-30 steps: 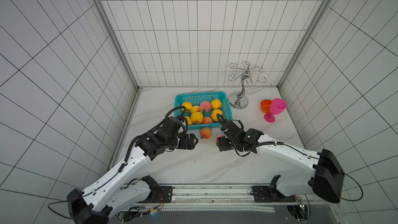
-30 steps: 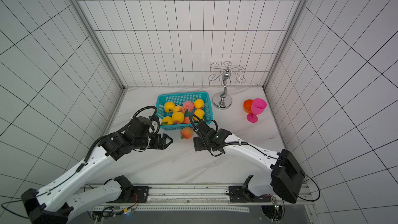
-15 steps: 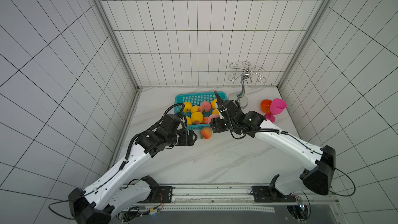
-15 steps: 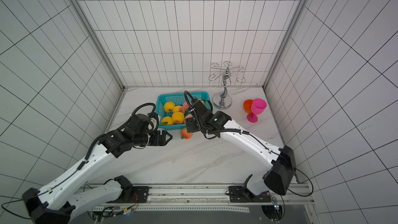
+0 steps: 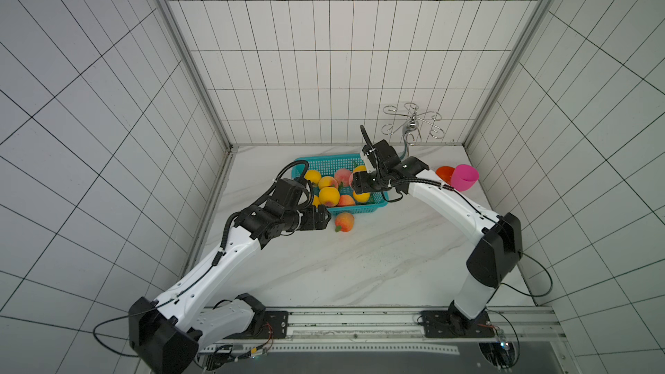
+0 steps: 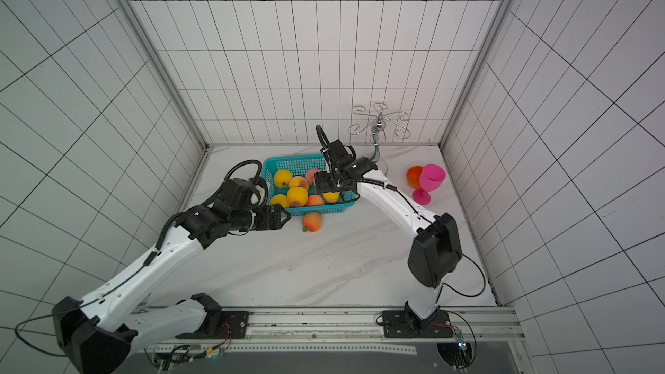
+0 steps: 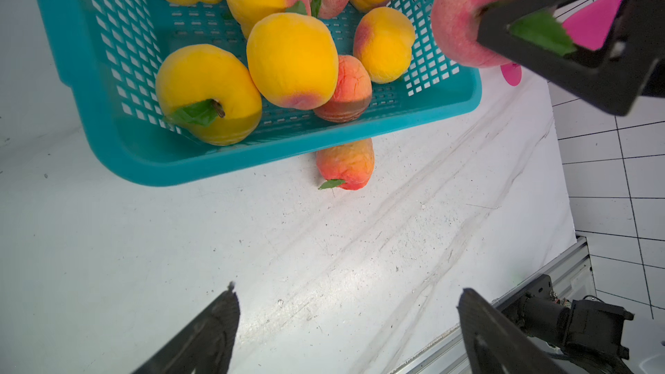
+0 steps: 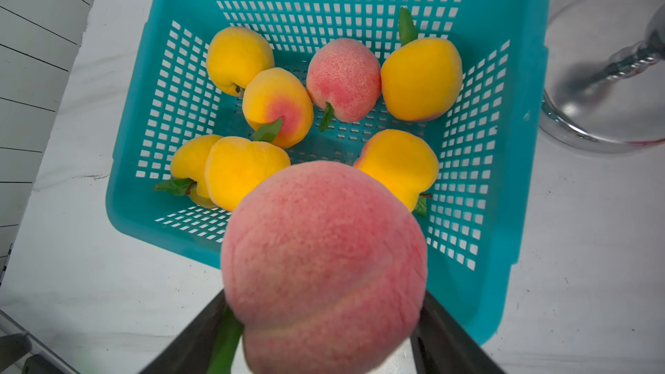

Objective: Put the peaches into the basket
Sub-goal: Place the peach in the basket.

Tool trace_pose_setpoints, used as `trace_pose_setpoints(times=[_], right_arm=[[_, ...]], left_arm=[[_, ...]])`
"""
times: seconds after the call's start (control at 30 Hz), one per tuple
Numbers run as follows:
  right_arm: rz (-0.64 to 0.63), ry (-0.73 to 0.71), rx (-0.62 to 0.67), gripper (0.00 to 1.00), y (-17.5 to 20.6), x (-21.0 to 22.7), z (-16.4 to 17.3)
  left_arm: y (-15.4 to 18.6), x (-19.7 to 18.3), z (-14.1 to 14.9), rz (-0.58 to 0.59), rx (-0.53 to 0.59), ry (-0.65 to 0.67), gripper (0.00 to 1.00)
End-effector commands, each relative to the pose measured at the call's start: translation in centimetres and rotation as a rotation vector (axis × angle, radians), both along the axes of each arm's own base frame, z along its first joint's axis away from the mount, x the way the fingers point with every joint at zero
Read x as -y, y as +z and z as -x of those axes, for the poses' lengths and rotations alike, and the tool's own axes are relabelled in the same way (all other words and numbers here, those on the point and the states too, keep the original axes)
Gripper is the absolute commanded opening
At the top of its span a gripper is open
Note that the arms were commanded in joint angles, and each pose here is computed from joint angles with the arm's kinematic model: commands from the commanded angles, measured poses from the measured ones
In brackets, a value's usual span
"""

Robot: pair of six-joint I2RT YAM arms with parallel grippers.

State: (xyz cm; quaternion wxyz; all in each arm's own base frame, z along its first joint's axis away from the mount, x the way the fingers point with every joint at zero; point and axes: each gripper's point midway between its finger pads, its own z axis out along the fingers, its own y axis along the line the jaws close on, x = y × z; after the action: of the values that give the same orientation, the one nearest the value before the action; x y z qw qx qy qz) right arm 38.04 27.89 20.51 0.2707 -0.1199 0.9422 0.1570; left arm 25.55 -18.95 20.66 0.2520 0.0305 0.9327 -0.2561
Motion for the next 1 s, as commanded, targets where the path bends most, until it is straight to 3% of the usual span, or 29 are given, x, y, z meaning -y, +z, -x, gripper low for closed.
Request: trace_pose_setpoints(times=[0.0,0.43,0.97], right_arm=[[-0.044,0.037,0.01,0.74,1.1,-1.2,-1.5],[-0.049,0.061,-0.046,0.74,-2.5,-3.9,-5.0],[0.047,0.06,-0.093,0.75,-6.1,-3.6,-6.0]], left_arm=[[1.4,0.3,-1.4,0.019,0.048,-0.005,0.93],[1.0,-0.2,-2.7,0.023,0.022,0.022,0.93],[0.3,-0.4,-3.0,0.017,0.002,0.02,0.93]])
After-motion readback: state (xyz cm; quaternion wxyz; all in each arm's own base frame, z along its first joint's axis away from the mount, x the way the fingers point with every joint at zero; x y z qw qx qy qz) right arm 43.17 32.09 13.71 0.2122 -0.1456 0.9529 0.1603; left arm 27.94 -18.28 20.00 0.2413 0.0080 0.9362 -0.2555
